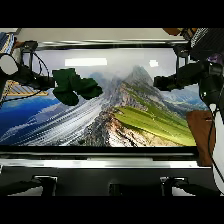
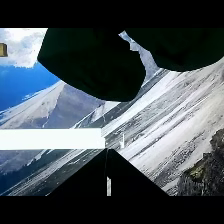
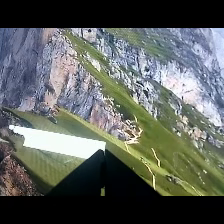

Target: Fold the clothes and pants, and hang the long-sleeved shirts on hangers.

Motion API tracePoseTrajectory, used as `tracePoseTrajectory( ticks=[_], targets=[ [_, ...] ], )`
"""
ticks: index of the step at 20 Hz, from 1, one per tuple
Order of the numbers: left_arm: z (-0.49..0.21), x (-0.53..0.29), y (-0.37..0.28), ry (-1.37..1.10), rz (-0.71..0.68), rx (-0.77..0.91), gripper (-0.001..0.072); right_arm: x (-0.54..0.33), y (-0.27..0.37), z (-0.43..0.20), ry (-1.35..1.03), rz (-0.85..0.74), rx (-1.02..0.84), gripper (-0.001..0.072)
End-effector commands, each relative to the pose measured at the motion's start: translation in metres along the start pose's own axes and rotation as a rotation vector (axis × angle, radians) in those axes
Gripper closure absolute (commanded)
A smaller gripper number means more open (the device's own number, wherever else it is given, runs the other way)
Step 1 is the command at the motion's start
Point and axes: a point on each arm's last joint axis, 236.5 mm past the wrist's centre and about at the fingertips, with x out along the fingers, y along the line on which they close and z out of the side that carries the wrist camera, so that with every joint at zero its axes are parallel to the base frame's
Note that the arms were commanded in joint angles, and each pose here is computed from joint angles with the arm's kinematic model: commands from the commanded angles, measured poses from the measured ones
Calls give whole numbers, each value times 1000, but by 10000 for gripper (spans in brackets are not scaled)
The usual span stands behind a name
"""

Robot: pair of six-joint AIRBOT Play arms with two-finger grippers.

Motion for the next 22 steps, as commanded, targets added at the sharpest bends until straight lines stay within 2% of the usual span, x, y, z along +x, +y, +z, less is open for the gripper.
tracePoseTrajectory(
  ticks=[1, 5, 6, 8, 14, 18, 21, 22],
  targets=[
    [0, 0, 0, -1, -1, -3, 689, -1, 0, 0, -2, 0, 1, 673],
    [0, 0, -1, -1, -4, -3, 686, -1, 0, 1, -2, 0, 1, 674],
    [4, 1, -1, -16, -4, 0, 603, -1, 0, 1, -2, 0, 1, 673],
    [19, 7, -4, -69, -10, -40, -13, -1, 0, 1, -2, 0, 1, 674],
    [74, 106, -56, -224, -105, -25, -13, -1, 0, 0, 0, 1, 3, 673],
    [62, 199, -67, -177, -112, -106, -13, -1, 1, 0, 2, 4, 15, 671],
    [47, 233, -67, -129, -106, -134, -13, -1, 1, 0, 2, 4, 15, 670],
    [48, 232, -67, -130, -106, -135, 165, -1, 1, 0, 2, 4, 15, 670]
  ],
)
